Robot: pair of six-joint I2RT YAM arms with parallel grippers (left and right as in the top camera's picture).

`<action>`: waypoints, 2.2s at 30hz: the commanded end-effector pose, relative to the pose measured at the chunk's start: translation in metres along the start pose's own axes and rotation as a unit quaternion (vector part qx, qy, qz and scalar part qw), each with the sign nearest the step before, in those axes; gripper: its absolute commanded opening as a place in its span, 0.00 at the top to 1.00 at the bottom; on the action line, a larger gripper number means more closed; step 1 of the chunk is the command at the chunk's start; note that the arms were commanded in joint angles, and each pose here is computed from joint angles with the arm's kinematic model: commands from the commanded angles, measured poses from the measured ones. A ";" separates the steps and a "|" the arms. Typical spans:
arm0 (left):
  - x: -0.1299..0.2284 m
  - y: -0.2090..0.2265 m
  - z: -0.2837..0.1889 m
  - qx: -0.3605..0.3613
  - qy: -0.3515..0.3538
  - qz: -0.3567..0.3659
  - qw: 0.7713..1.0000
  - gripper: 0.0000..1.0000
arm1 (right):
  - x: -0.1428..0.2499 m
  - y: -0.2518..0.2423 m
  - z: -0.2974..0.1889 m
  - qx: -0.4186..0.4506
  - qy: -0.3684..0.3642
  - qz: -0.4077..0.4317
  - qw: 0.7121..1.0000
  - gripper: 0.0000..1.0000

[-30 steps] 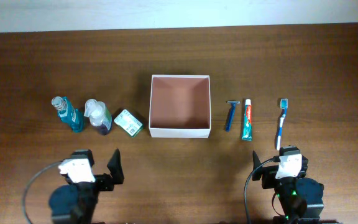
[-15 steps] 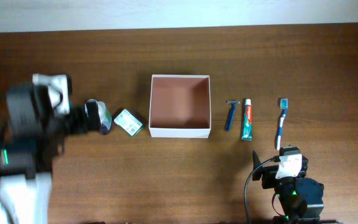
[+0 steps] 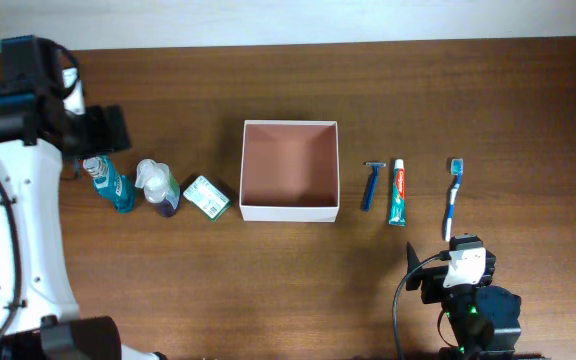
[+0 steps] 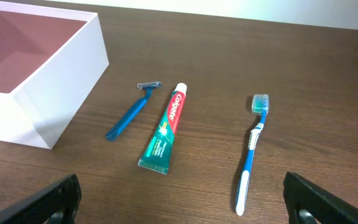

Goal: Pack container
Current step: 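Reach the left gripper to the teal mouthwash bottle and grasp it, then carry the mouthwash bottle into the box's back right corner and release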

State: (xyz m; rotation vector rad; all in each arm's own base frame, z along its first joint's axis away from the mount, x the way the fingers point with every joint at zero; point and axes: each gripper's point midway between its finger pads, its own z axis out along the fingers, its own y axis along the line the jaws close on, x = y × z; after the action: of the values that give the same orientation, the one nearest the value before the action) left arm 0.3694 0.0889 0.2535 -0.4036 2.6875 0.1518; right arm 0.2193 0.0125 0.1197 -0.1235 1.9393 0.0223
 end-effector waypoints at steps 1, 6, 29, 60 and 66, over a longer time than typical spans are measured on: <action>-0.007 0.021 0.004 -0.024 -0.001 -0.013 1.000 0.01 | 0.001 0.000 0.000 -0.001 -0.002 0.005 1.000 0.01; 0.000 0.027 0.025 -0.029 0.034 -0.010 0.999 0.01 | 0.001 0.000 0.000 -0.001 -0.002 0.005 1.000 0.01; 0.039 0.000 0.144 0.037 0.204 0.046 0.977 0.46 | 0.001 0.000 0.000 -0.001 -0.002 0.005 1.000 0.01; -0.010 -0.167 -0.143 0.183 -0.146 0.214 0.948 0.97 | 0.001 0.000 0.000 -0.001 -0.002 0.005 1.000 0.01; 0.009 -0.252 -0.080 0.204 -0.074 0.285 0.934 0.97 | 0.001 0.000 0.000 -0.001 -0.002 0.005 1.000 0.01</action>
State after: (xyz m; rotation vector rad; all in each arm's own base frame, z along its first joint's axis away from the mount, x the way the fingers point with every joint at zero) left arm 0.3866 -0.1381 0.3614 0.4370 2.4068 -0.1905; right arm 0.2193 0.0125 0.1197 -0.1227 1.9394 0.0228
